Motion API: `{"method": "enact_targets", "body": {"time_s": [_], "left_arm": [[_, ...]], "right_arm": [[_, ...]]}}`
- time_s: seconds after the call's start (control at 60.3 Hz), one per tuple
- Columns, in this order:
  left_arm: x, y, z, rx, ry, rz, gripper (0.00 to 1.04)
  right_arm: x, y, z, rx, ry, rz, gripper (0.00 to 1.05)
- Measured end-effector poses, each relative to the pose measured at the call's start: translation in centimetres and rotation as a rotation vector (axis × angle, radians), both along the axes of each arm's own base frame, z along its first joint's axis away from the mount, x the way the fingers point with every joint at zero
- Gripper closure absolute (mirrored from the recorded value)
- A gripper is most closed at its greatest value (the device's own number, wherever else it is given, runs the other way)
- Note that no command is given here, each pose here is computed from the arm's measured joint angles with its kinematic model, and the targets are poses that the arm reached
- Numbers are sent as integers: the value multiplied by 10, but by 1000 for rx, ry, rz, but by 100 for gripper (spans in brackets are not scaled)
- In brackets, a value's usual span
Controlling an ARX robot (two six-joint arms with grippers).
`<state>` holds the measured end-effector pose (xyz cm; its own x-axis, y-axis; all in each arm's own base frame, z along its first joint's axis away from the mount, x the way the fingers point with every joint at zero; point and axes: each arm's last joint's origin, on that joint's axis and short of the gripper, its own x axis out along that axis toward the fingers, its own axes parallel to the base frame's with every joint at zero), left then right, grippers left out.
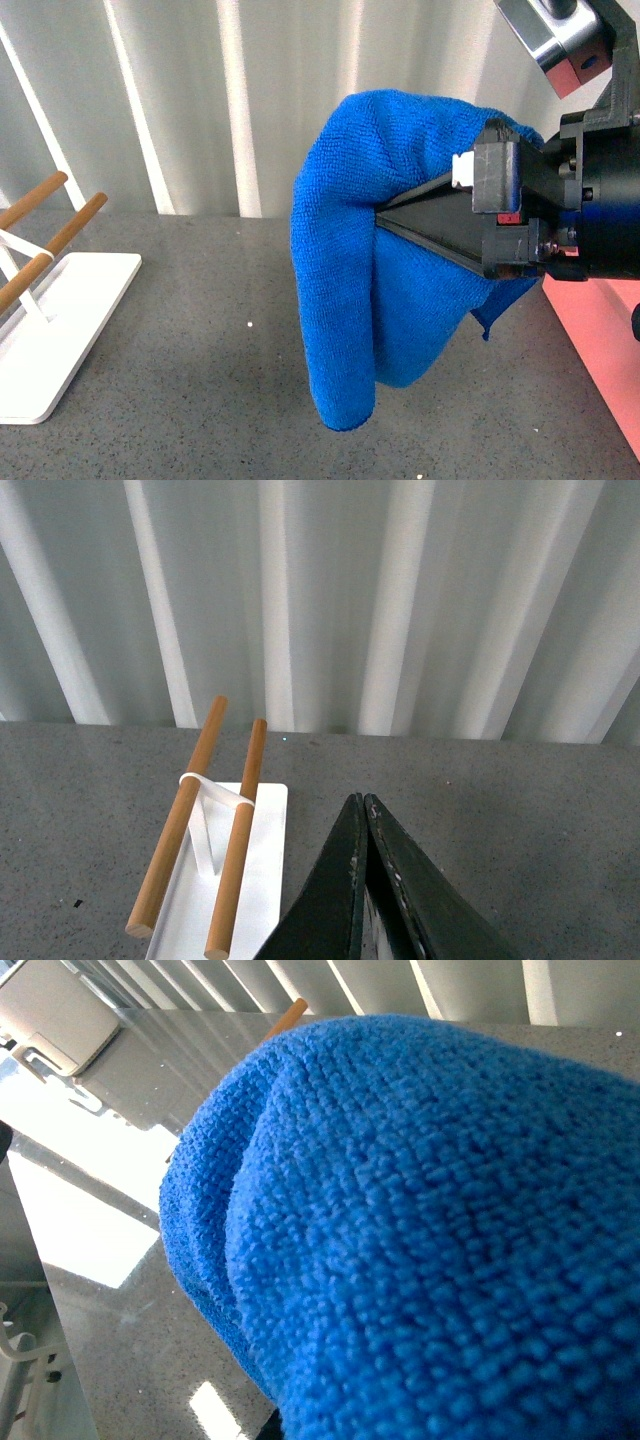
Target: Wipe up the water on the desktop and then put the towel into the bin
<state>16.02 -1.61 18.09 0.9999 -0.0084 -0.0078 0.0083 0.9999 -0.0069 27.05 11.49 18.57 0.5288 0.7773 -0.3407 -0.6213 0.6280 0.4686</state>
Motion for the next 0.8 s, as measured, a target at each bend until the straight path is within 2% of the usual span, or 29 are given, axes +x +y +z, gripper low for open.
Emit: {"method": "enact_targets", "body": {"time_s": [0.348, 0.796], "left_arm": [[-21, 16, -12, -1, -14, 9, 101], [-36, 16, -7, -1, -30, 9, 101]], "right_arm": [[-7, 2, 5, -24, -11, 0, 101], [-12, 6, 10, -32, -22, 1, 101]]}}
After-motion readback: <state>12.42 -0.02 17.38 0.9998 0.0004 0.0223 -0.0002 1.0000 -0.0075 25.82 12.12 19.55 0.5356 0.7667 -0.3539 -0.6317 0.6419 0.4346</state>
